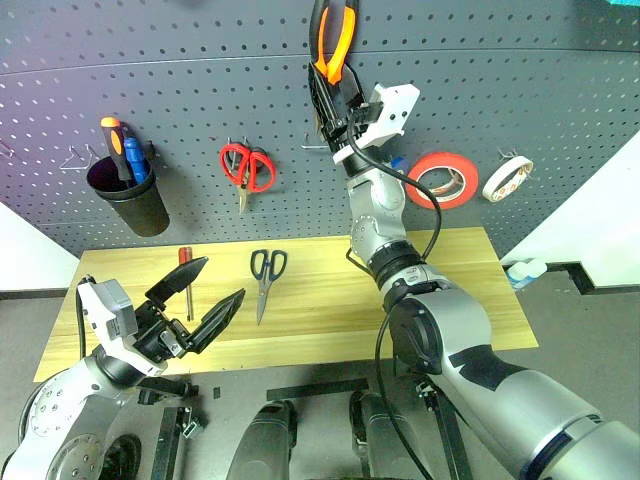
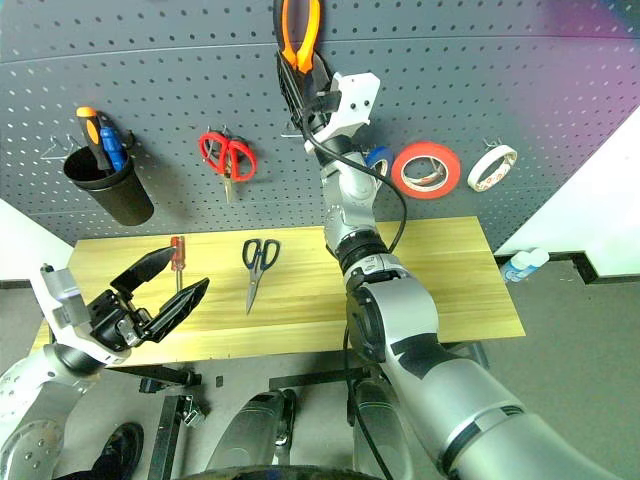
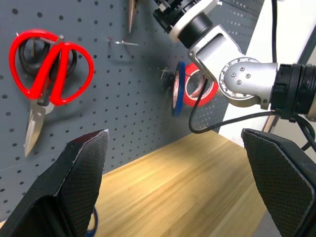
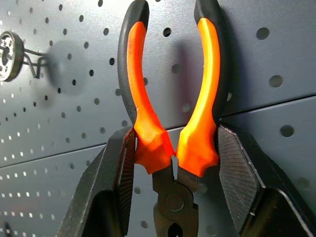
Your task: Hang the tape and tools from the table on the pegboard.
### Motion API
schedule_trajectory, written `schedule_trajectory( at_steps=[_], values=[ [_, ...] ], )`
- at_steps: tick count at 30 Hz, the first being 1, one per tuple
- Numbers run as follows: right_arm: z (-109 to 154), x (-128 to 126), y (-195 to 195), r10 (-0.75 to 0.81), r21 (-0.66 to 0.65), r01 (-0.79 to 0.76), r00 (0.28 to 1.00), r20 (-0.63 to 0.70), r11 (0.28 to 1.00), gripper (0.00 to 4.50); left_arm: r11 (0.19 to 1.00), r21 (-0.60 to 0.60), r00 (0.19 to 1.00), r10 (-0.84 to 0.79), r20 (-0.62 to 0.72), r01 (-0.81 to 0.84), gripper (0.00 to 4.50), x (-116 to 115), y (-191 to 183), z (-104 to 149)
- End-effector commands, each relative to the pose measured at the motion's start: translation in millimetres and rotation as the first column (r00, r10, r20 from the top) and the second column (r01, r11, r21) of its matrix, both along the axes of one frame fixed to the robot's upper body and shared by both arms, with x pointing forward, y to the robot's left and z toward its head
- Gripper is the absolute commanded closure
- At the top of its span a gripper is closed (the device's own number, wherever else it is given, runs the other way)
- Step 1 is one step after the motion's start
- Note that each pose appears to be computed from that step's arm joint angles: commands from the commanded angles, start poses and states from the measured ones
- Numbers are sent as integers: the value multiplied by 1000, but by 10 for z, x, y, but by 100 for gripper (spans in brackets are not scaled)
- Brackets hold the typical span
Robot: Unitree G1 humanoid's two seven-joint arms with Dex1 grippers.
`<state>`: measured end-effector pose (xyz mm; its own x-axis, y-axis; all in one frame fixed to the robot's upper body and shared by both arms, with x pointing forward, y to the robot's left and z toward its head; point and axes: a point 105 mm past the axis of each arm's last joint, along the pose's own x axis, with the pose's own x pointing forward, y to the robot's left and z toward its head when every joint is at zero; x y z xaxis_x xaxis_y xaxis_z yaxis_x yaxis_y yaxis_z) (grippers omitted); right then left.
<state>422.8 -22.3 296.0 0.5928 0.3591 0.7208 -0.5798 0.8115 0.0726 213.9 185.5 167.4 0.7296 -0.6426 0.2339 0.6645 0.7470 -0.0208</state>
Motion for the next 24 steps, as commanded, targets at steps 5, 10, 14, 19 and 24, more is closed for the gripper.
schedule_trajectory(
  at_steps=[5, 10, 14, 19, 24],
  values=[
    [46, -10, -64, -93, -26, 94, 995, 39, 995, 245, 1000, 21, 999, -2, 33, 1, 0, -92, 7, 115],
    [-71, -13, -15, -102, -49, 103, 995, 20, 994, 245, 1000, 23, 1000, 2, 27, -2, 0, -115, 12, 117],
    [-130, -46, 55, -88, -75, 90, 996, 27, 993, 245, 1000, 24, 1000, 5, 21, -5, 0, -123, 17, 110],
    [-179, -74, 105, -80, -110, 84, 996, 40, 990, 245, 1000, 22, 1000, 8, 18, -8, 0, -118, 24, 102],
    [-203, -147, 199, -58, -171, 73, 994, 89, 983, 245, 1000, 21, 1000, 8, 20, -8, 0, -105, 21, 96]
  ],
)
